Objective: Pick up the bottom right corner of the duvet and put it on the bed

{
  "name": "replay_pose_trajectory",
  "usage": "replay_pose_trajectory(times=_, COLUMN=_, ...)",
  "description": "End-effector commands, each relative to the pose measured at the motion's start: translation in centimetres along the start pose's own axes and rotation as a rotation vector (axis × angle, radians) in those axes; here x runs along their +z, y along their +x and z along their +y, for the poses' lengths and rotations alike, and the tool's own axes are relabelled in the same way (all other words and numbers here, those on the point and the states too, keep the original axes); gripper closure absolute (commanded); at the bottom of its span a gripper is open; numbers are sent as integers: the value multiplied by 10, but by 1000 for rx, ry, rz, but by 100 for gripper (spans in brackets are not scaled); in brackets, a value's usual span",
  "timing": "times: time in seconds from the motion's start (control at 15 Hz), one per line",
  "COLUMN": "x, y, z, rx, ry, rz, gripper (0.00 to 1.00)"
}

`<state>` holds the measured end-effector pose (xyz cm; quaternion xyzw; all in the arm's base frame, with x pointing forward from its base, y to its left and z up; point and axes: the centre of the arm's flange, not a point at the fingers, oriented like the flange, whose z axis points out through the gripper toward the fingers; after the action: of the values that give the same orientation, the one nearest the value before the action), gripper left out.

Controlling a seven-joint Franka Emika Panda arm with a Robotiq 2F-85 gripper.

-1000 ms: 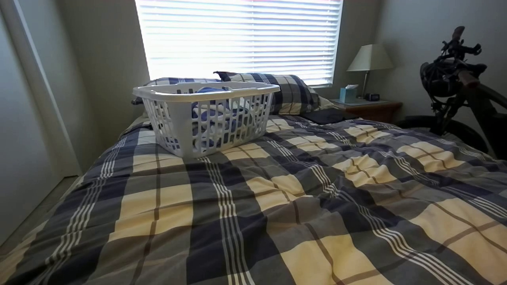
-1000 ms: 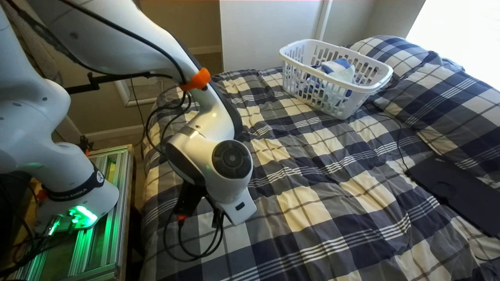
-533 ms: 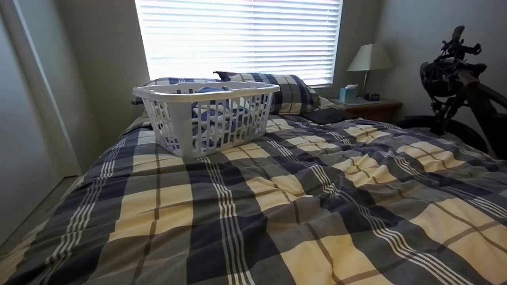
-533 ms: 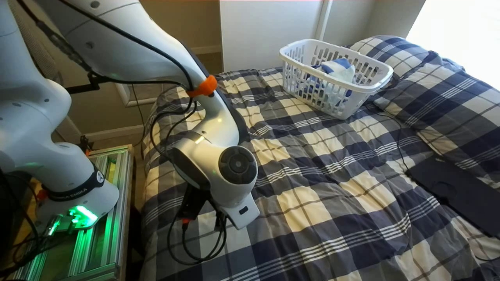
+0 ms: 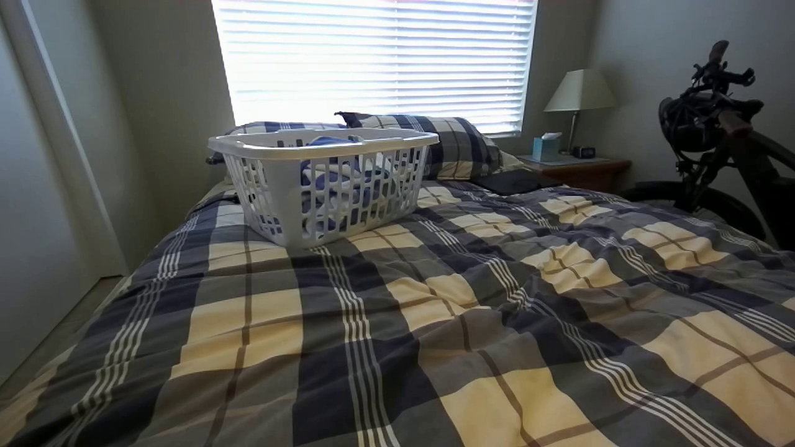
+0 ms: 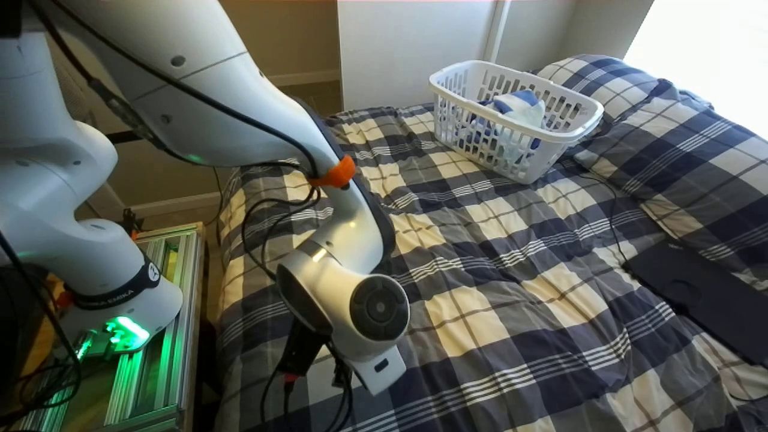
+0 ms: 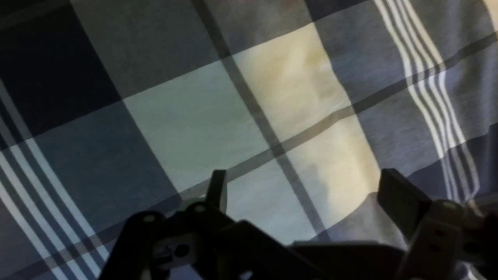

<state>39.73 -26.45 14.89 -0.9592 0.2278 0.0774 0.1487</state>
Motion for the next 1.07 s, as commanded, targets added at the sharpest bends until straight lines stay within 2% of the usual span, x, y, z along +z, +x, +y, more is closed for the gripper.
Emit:
replay_pose_trajectory(times=0.0, x=15, y=34, z=46, rx=28, ry=20, rz=-1, gripper=0)
replay_pose_trajectory(times=0.4, x=45, y=67, z=101, rx=139, ry=36, rz=21, gripper=0)
replay_pose_trajectory(times=0.47, x=50, y=73, z=105, rx=149, ry=27, rz=22, gripper=25)
replay_pose_trajectory(times=0.53, x=54, y=79, z=108, rx=158, ry=24, rz=25, gripper=28)
replay_pose_trajectory(times=1.0, x=59, y=93, z=105, rx=174, ry=49, rz=25, gripper=77)
